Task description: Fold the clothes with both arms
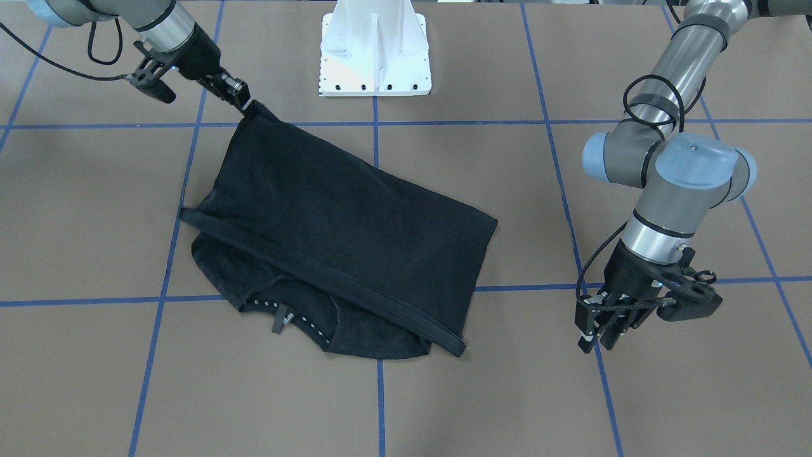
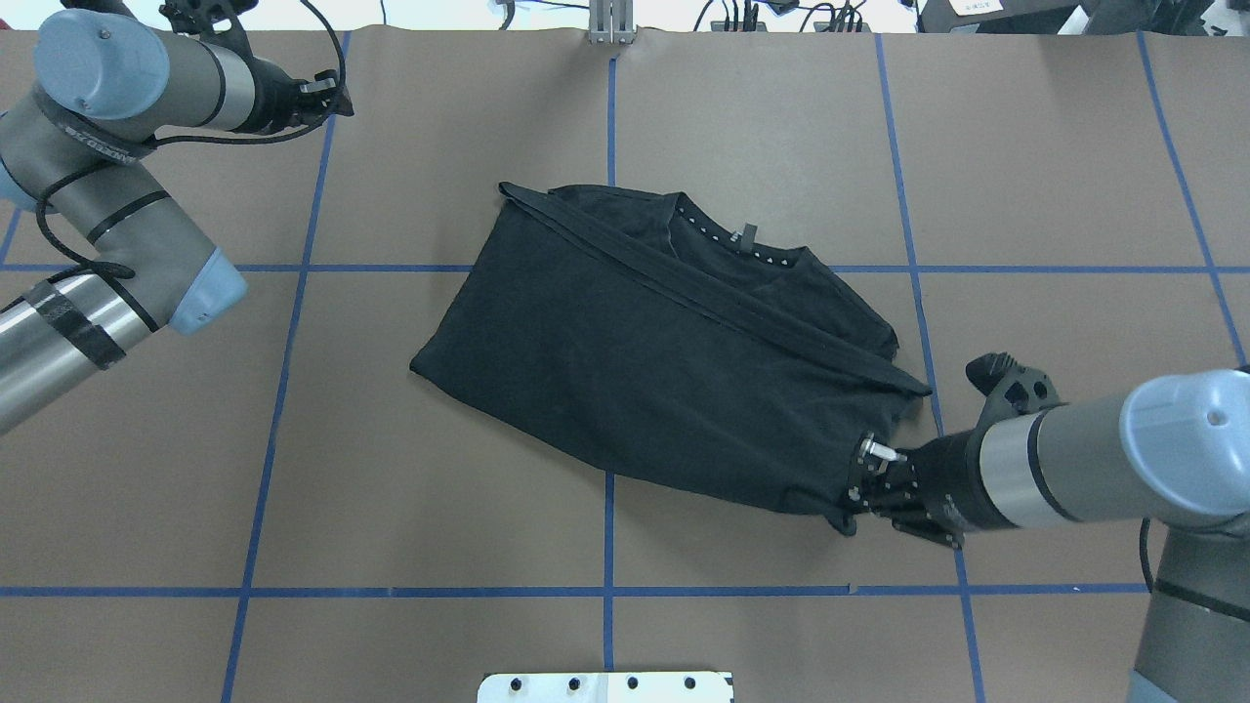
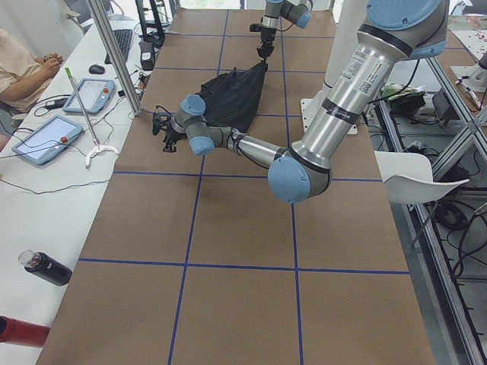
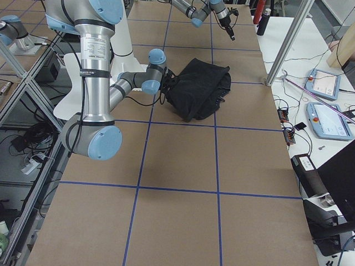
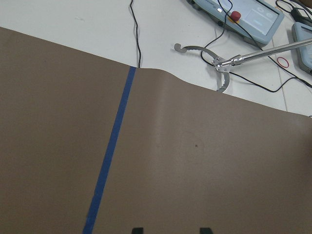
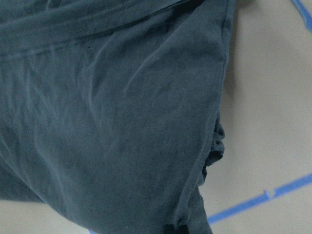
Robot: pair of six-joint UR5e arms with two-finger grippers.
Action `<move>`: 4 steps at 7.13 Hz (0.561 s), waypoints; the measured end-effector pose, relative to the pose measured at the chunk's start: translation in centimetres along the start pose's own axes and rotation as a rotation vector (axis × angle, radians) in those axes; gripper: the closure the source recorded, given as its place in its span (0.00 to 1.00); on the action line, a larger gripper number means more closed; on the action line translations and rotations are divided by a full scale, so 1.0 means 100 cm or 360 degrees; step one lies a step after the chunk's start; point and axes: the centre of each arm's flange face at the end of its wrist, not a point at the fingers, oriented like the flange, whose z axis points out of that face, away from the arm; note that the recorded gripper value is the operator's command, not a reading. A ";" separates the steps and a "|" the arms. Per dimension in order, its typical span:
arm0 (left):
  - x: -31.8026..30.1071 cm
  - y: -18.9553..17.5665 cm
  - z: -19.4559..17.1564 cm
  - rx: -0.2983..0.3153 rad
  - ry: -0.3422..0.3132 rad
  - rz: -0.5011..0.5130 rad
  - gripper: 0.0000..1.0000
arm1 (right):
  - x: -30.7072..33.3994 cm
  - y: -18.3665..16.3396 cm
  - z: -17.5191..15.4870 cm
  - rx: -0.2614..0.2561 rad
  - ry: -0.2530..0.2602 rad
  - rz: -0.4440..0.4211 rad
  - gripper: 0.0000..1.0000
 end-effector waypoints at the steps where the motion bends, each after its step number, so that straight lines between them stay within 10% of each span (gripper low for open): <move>1: 0.008 0.006 -0.005 -0.0074 0.0046 -0.0030 0.50 | 0.023 0.026 0.015 -0.0115 0.0089 -0.0047 0.73; 2: 0.015 0.010 -0.011 -0.0134 0.0085 -0.0064 0.50 | 0.041 0.047 0.027 -0.0194 0.0168 -0.0082 0.47; 3: 0.021 0.014 -0.015 -0.0173 0.0113 -0.0090 0.50 | 0.056 0.062 0.035 -0.0246 0.0229 -0.0109 0.00; 4: 0.025 0.017 -0.018 -0.0214 0.0131 -0.0115 0.50 | 0.067 0.072 0.039 -0.0273 0.0272 -0.0125 0.00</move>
